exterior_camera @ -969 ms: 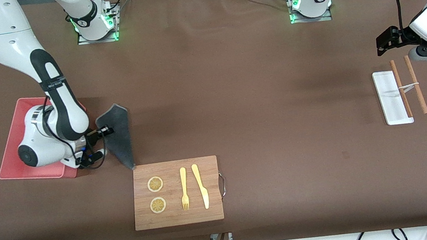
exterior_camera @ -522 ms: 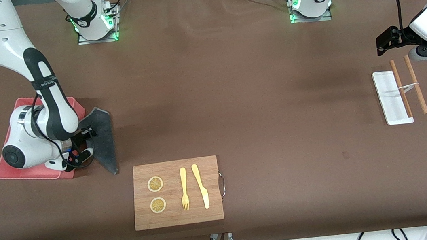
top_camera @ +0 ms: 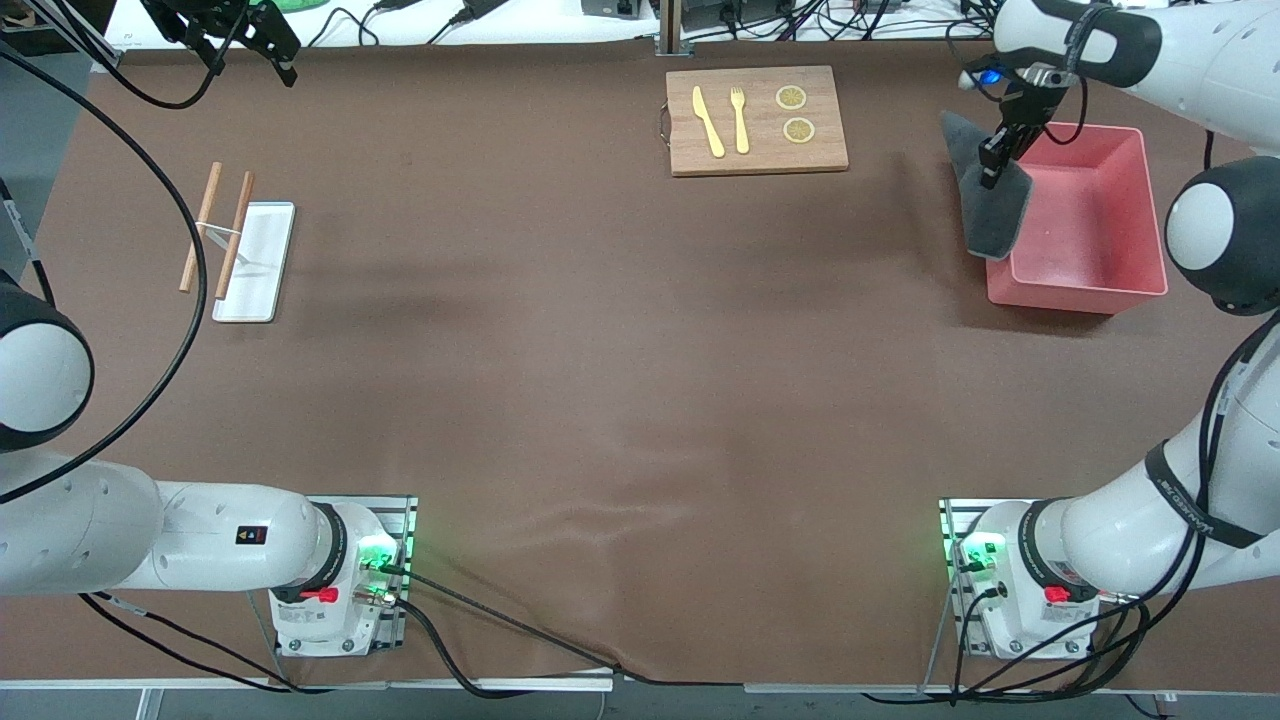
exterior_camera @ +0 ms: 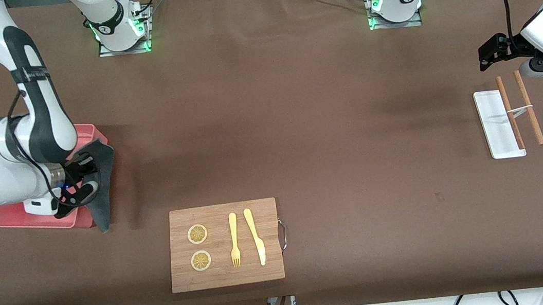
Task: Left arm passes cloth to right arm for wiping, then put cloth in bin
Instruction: 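Move the cloth over the pink bin and open the right gripper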
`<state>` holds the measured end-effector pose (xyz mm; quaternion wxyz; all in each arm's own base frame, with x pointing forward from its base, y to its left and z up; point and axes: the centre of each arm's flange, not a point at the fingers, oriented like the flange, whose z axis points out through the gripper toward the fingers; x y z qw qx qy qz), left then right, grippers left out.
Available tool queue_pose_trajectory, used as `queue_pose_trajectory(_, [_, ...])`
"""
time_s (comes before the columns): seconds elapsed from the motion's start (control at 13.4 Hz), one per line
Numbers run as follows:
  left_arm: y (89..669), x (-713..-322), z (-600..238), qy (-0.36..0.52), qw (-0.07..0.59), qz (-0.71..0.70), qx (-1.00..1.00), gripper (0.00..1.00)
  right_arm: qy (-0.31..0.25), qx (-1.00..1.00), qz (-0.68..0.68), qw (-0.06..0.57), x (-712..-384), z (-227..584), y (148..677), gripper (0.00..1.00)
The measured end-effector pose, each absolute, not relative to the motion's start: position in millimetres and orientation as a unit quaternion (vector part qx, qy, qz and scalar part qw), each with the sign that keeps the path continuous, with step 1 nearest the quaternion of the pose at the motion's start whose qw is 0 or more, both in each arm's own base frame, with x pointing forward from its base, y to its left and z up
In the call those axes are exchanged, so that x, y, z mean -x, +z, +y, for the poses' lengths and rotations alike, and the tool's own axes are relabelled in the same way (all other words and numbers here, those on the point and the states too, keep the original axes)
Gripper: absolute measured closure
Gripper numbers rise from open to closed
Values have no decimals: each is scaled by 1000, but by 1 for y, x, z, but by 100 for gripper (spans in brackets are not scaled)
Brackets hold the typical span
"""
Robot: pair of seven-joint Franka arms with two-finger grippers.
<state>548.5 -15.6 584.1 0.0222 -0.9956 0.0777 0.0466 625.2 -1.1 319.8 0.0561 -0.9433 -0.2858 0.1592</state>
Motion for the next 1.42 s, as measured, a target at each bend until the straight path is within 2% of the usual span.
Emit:
queue_pose_trajectory(0.45, [584, -548, -16, 48, 22, 78, 996, 0, 165, 946, -278, 23, -606, -55, 397, 96])
queue_pose_trajectory(0.75, [584, -548, -16, 48, 19, 77, 996, 0, 181, 949, -257, 30, -592, -91, 390, 93])
queue_pose_trajectory(0.89, [583, -548, -16, 50, 13, 76, 996, 0, 189, 948, -252, 34, -587, -98, 381, 75])
queue_pose_trajectory(1.12, [583, -548, -16, 51, 11, 75, 996, 0, 186, 949, -252, 33, -588, -98, 379, 44])
queue_pose_trajectory(1.34, [583, -548, -16, 51, 11, 75, 996, 0, 162, 954, -252, 27, -593, -98, 390, 9])
queue_pose_trajectory(1.42, [583, -548, -16, 51, 11, 75, 996, 0, 151, 957, -247, 25, -594, -96, 401, 1])
